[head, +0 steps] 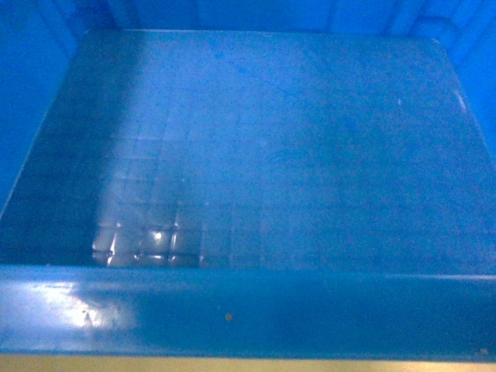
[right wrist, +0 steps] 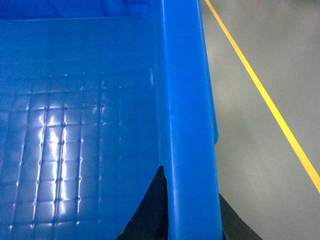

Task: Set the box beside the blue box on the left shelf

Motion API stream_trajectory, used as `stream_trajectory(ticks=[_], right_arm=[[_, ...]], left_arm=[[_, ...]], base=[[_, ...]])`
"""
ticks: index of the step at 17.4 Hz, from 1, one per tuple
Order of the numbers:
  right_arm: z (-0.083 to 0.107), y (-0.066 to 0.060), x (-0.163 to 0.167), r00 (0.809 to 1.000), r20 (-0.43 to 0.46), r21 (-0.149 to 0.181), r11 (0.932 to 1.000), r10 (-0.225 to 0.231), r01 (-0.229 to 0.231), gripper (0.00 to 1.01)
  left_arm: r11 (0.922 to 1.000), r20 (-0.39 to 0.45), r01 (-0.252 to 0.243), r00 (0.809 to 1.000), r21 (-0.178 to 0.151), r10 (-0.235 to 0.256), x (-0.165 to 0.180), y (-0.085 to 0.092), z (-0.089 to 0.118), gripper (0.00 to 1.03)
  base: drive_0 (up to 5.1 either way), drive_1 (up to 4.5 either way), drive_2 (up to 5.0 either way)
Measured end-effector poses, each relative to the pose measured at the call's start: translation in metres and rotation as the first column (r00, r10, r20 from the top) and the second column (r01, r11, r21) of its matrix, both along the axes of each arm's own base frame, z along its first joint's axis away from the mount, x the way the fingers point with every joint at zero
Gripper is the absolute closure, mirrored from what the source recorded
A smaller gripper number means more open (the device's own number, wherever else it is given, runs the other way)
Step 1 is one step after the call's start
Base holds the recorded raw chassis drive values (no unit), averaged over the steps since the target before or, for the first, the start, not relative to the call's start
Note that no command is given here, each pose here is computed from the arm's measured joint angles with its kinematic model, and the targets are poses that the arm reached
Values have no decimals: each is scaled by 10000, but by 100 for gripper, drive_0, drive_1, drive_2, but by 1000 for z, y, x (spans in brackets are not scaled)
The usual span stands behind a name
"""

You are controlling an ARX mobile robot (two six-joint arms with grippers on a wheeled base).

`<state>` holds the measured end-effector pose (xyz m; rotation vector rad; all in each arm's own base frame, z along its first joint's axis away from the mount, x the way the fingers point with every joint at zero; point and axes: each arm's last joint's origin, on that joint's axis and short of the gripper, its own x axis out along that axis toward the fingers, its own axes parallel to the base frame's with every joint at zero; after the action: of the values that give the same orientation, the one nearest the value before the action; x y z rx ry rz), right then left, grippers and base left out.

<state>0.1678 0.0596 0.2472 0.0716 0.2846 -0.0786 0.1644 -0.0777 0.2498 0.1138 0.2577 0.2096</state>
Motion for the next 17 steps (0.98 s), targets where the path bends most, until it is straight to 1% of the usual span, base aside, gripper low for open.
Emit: stream_trajectory(ticks=[3, 17], right_arm=[[1, 0, 0, 10000, 80, 27, 10000, -5, 5, 92], [1, 0, -1, 10000, 28, 8, 10000, -3, 3, 92]], left_arm=[[10000, 52, 5, 10000, -55, -5, 0, 0, 1, 70], [10000, 12, 4, 10000, -9, -4, 0, 0, 0, 70]], base=[[-499, 142, 324], [-492, 149, 331]])
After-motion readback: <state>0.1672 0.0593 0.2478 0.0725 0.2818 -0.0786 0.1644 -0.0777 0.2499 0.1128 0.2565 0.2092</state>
